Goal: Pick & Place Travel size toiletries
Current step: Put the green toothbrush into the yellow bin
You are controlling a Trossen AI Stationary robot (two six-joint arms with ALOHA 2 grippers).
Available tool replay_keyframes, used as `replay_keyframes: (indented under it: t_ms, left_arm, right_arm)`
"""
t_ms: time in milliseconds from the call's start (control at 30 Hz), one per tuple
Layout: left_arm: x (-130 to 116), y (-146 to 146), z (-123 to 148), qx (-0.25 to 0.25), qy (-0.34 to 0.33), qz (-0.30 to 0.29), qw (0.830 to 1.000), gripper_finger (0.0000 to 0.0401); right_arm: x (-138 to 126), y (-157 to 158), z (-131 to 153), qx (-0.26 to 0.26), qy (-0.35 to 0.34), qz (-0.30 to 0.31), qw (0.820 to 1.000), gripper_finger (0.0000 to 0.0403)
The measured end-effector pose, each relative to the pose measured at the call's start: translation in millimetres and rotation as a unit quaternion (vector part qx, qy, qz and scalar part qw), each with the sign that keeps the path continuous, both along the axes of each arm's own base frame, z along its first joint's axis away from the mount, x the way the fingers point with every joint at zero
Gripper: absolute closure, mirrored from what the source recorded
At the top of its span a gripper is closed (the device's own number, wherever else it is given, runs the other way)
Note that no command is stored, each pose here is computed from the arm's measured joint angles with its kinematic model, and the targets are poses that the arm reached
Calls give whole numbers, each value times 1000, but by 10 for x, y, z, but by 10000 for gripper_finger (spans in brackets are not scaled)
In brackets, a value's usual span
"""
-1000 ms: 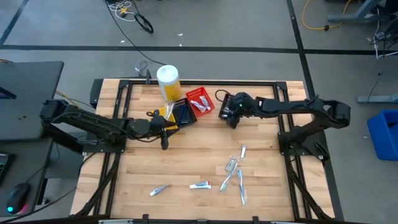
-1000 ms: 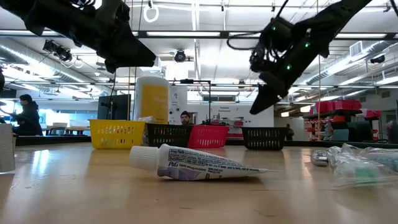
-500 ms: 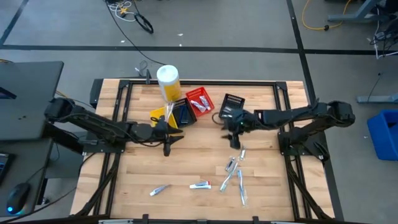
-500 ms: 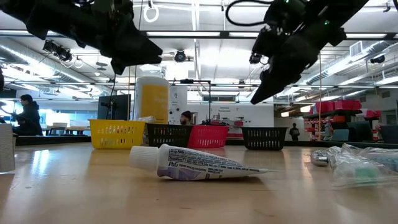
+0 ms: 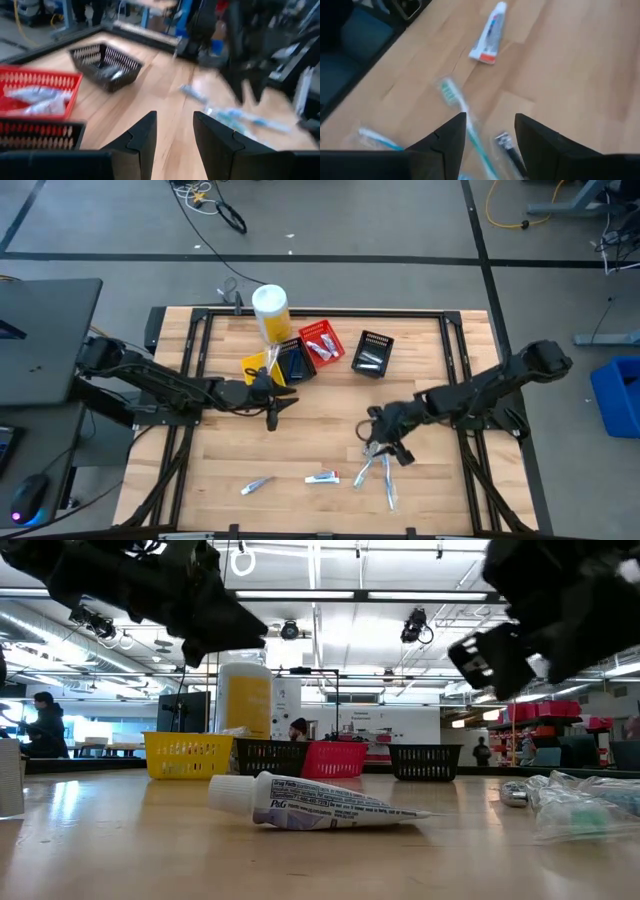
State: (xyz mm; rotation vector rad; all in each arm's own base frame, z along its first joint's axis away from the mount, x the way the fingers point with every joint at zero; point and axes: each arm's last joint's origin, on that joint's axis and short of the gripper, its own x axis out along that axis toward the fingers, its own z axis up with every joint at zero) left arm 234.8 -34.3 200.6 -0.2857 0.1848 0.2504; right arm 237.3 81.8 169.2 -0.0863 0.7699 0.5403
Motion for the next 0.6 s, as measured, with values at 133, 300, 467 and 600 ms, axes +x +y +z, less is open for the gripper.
replay_keyframes:
  t_ms: [133, 300, 467, 600]
  left_arm:
    - [12, -4, 54, 4, -25, -5, 1000, 264]
    - [18, -6, 88, 1, -43, -6, 999, 264]
    - [20, -6, 108, -1, -54, -6, 999, 264]
    - [20, -6, 107, -1, -54, -6, 999, 264]
  right_arm:
    - [-148, 103, -180, -18, -18, 0, 1000, 227]
    - [-228, 180, -325, -16, -15, -4, 1000, 227]
    - [-197, 251, -498, -40, -1, -6, 999, 227]
    - [-166, 253, -607, -53, 7, -15, 998, 231]
